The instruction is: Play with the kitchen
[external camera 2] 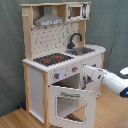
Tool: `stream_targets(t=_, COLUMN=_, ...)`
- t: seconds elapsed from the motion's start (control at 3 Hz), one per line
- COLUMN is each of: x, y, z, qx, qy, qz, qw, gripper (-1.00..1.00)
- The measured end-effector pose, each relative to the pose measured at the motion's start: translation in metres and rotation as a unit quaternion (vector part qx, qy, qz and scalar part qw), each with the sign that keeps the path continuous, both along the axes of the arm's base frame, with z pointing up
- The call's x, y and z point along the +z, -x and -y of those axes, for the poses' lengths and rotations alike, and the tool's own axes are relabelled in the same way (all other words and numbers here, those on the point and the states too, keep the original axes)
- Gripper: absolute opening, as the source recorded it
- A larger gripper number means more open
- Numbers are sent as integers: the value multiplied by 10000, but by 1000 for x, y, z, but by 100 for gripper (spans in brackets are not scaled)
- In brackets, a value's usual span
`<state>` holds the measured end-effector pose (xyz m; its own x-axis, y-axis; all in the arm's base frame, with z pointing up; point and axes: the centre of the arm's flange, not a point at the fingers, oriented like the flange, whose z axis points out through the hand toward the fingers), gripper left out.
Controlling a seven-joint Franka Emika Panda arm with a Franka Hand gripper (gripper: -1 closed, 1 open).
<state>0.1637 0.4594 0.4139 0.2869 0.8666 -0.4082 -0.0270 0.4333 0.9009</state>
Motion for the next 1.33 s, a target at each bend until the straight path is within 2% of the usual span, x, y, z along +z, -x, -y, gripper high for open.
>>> stream_targets(t=0.33, x=5, y=-9, z=14, qx=140, qy=-240, qz=-87, qw=9996, gripper=100)
stream_targets(t=0.67, x=0, y=-19, z=29, qx=247, qy=-642, qz=-128, qw=9975, gripper=100)
stream_targets(t=1.0, x=-8, y=-22, z=35, qx=423, qy=-955, qz=-146, qw=9944, gripper=100)
stream_targets(t=1.33, x=-16, y=-24, z=40, qx=633, qy=-1324, qz=-107, qw=9891, gripper=100)
